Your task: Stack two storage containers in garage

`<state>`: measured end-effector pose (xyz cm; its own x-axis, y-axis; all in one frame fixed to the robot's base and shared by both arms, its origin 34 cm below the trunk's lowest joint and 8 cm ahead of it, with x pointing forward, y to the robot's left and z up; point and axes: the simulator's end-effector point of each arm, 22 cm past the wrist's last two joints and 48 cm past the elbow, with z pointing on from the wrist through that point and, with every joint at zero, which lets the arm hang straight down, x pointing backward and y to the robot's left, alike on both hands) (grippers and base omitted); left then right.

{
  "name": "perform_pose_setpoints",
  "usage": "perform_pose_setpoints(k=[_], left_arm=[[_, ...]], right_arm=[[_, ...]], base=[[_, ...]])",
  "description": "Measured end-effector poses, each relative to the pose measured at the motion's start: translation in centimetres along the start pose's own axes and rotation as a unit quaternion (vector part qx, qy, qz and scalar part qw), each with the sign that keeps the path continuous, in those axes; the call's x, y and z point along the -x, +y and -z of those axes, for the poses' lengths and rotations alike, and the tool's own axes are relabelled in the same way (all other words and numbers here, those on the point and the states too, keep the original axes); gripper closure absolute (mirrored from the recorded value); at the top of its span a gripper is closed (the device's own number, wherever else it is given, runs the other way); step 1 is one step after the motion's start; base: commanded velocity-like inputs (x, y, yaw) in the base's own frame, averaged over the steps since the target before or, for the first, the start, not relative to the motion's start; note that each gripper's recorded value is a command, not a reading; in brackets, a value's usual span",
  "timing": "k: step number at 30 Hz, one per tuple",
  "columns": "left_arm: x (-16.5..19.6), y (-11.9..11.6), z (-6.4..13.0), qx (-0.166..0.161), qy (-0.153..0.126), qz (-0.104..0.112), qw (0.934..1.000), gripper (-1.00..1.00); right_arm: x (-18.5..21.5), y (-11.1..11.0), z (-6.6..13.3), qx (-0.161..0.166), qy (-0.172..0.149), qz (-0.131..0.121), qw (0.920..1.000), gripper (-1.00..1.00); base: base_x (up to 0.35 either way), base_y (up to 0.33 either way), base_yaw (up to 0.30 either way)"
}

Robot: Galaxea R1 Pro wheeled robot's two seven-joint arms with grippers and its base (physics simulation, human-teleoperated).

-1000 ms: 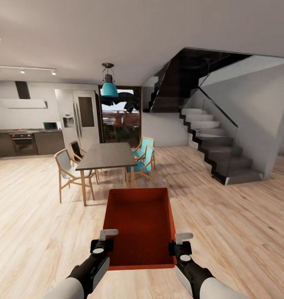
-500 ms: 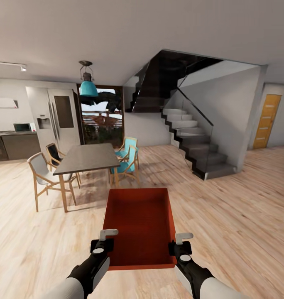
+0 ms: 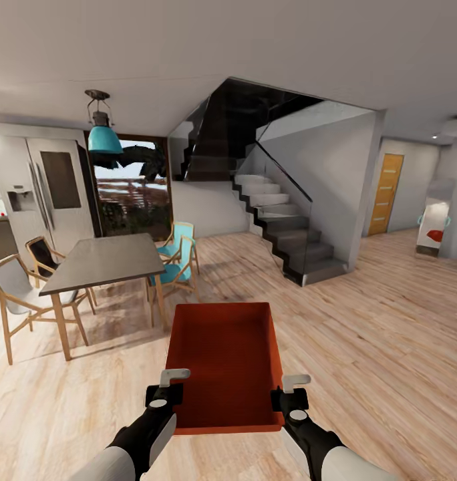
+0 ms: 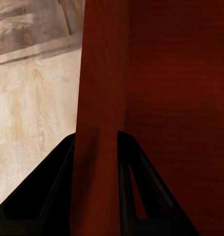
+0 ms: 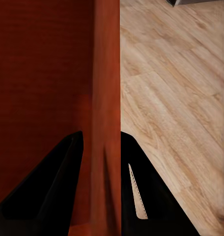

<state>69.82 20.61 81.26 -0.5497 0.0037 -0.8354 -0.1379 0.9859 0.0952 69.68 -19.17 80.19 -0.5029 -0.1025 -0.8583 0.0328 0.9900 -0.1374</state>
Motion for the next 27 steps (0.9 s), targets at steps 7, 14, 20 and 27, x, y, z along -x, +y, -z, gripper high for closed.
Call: perform_pose_setpoints(k=[7, 14, 20, 27], left_arm=[[0.00, -0.01, -0.03, 0.000, 0.000, 0.000, 1.0000, 1.00], [-0.02, -0.01, -0.03, 0.000, 0.000, 0.000, 1.0000, 1.00], [-0.03, -0.02, -0.03, 0.000, 0.000, 0.000, 1.0000, 1.00], [-0.03, 0.00, -0.03, 0.000, 0.000, 0.000, 1.0000, 1.00]], right_arm=[[-0.01, 0.00, -0.02, 0.000, 0.000, 0.000, 1.0000, 1.00], [-0.02, 0.01, -0.03, 0.000, 0.000, 0.000, 1.0000, 1.00], [-0.02, 0.00, -0.03, 0.000, 0.000, 0.000, 1.0000, 1.00], [-0.02, 0.01, -0.03, 0.000, 0.000, 0.000, 1.0000, 1.00]], base=[[0.073, 0.000, -0.238], [0.002, 0.000, -0.242], [0.000, 0.000, -0.242], [0.000, 0.000, -0.242]])
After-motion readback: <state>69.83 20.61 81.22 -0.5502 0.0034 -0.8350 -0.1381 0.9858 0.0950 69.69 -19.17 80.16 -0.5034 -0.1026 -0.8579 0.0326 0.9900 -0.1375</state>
